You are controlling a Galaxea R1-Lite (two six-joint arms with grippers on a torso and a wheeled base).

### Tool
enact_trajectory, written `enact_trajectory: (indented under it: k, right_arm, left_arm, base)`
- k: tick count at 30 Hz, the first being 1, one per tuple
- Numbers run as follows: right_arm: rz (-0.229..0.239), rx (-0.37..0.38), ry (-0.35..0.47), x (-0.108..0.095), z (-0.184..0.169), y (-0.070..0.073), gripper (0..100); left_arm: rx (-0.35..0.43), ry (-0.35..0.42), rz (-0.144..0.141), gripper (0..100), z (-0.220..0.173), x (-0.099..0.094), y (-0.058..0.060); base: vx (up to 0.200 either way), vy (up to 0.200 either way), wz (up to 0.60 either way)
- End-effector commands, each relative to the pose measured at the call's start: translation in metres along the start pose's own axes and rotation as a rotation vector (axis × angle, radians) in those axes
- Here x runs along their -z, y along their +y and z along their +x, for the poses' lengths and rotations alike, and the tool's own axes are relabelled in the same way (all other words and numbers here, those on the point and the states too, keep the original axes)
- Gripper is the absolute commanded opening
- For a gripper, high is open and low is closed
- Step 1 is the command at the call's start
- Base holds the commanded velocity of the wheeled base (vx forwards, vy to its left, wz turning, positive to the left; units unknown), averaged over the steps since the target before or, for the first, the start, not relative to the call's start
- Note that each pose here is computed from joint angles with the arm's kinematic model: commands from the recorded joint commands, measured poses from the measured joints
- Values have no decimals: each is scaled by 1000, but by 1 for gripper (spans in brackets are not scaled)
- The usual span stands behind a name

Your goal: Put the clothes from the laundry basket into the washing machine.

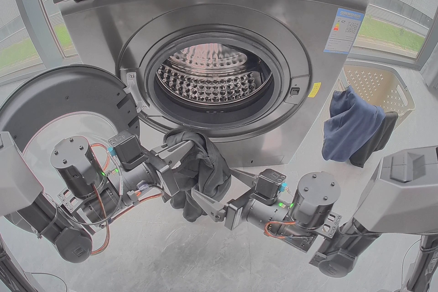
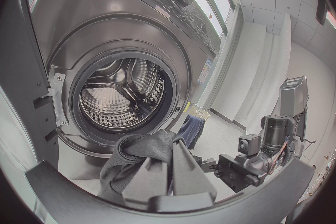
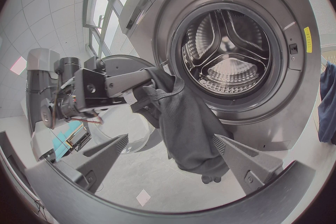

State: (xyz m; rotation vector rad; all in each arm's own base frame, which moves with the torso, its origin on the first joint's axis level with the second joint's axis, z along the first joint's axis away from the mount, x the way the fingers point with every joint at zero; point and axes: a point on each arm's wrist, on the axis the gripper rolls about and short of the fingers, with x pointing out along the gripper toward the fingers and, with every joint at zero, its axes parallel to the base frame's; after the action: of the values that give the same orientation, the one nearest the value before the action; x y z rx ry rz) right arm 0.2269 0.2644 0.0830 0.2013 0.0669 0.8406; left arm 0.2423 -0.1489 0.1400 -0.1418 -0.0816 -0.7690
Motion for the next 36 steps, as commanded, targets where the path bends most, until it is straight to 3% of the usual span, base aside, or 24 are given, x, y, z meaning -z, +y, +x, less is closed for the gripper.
enact_trajectory:
  k: [1,17,36]
  right_arm:
    - [-4,27,-3,14,21,-12,100]
    - [-31,176,-30,8,23,-68,100]
    - [-68,157,-103,1,47,-68,100]
  left_arm:
    - [2,-16,3,0,-1,-5,-1]
    - [1,-18,4,0,-2,-5,-1]
    - [5,-28,6,0,-3,-9,-3]
  base:
    - [0,0,0]
    - [0,0,0]
    - [0,0,0]
